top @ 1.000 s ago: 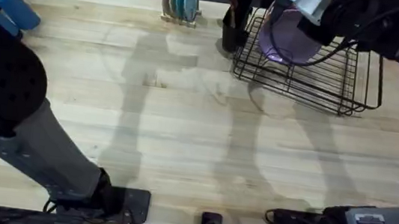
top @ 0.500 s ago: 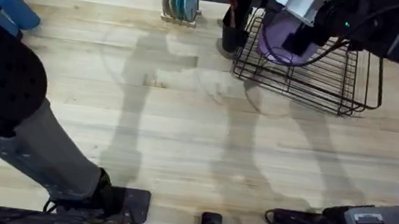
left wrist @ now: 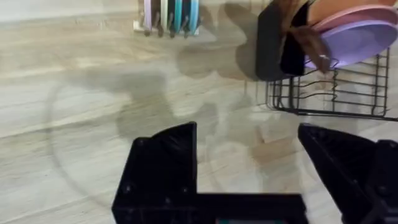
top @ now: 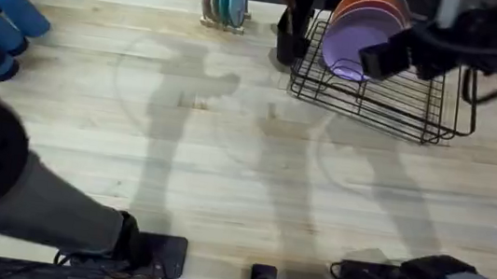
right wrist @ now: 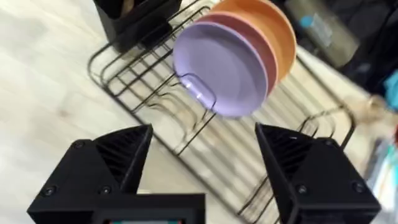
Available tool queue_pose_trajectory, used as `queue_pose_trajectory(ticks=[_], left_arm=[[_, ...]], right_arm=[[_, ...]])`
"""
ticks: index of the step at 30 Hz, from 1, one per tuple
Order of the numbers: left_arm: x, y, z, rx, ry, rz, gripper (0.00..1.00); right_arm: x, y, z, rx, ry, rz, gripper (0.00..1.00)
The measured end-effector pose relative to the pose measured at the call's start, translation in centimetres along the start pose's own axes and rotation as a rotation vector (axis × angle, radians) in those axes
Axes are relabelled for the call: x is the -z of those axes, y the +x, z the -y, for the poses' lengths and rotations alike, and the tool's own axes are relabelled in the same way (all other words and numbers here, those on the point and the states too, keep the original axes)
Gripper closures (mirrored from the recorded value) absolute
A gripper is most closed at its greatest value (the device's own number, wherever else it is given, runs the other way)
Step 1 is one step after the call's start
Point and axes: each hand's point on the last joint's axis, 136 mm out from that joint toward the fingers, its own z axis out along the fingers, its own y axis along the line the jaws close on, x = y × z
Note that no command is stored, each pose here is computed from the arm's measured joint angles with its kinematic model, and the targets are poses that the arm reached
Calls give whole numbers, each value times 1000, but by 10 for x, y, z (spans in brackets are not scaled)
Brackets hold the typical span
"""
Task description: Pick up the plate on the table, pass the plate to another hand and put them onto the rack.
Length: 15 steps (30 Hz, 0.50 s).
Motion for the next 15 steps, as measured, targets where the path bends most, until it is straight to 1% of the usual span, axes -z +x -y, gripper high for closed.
queue_pose_trajectory(ticks=[1, 2, 6, 11, 12, 14, 15], left_arm=[[7, -1, 3, -7, -3, 16, 5], [26, -2, 11, -23, -4, 53, 5], [46, 3, 19, -33, -10, 74, 5], [64, 12, 26, -37, -17, 82, 5], [72, 18, 29, -36, -19, 80, 5], [76, 23, 31, -33, -19, 73, 5], [76, 23, 31, -31, -20, 69, 5]], right_arm=[[7, 1, 0, -40, 1, 2, 4], [27, -1, 2, -163, 9, 35, 5], [57, -11, 7, -308, 22, 124, 3], [96, -20, 12, -400, 32, 238, 3], [113, -22, 14, -422, 35, 285, 3], [125, -24, 15, -436, 37, 319, 3], [126, -24, 15, -440, 37, 322, 3]])
